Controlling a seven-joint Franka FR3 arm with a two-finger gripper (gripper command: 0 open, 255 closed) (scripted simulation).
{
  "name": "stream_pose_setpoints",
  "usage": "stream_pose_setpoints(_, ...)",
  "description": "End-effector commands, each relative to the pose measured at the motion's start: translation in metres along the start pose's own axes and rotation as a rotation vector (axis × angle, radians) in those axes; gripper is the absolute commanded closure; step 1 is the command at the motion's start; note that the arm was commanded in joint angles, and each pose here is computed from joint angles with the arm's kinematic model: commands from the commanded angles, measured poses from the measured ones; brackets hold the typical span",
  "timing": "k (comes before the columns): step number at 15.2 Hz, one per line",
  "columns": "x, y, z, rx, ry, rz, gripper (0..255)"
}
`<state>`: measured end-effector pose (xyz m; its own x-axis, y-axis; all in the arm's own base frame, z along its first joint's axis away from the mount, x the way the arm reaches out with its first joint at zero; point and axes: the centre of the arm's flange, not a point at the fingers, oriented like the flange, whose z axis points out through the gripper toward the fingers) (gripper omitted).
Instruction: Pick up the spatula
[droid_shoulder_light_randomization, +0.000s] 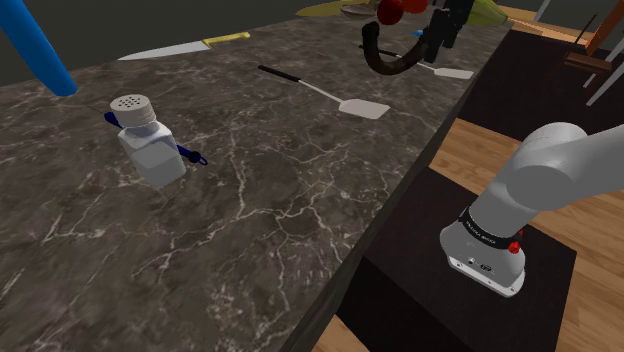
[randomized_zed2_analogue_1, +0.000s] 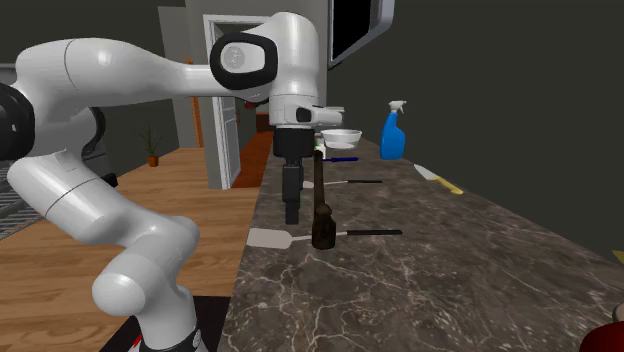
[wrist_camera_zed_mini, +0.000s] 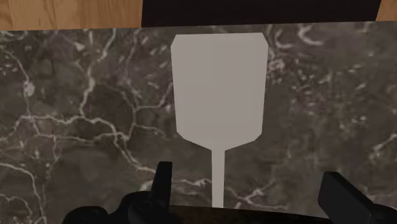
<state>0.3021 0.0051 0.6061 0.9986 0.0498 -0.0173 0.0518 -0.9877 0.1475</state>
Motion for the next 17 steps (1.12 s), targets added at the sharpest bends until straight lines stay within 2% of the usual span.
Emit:
stream_pose_setpoints(1,0.000,0.000,0.000,0.000,0.000,0.000,0)
stream_pose_setpoints(17,0.069,-0.178,-0.033,0.099,0.059,-0.052,0)
